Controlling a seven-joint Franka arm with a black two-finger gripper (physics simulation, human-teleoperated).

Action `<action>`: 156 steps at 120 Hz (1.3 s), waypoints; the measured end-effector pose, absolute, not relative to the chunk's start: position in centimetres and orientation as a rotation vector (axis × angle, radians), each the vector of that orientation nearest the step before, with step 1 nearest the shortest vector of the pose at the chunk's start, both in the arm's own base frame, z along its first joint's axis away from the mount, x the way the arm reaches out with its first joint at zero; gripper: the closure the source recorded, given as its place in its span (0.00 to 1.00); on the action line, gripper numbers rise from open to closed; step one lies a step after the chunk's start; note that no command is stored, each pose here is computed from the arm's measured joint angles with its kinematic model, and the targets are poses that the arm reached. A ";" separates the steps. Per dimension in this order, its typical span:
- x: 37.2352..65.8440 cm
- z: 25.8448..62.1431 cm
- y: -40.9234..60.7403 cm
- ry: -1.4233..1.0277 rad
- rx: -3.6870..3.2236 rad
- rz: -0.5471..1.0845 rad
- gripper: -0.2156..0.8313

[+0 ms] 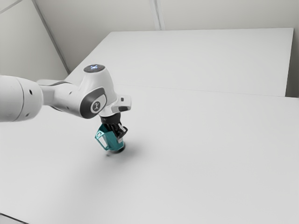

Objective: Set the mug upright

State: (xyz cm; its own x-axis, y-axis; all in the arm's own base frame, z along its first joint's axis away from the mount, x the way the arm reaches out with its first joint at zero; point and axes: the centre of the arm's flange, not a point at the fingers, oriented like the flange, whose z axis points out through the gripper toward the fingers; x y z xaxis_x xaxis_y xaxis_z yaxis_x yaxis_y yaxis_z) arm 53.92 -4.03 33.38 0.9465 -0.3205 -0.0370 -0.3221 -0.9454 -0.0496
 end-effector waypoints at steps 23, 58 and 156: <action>53.9 33.2 -4.0 0.492 -3.050 0.045 0.89; 53.9 33.2 -4.1 0.493 -3.055 0.043 0.66; 53.9 38.3 -4.4 0.508 -3.040 -0.083 0.43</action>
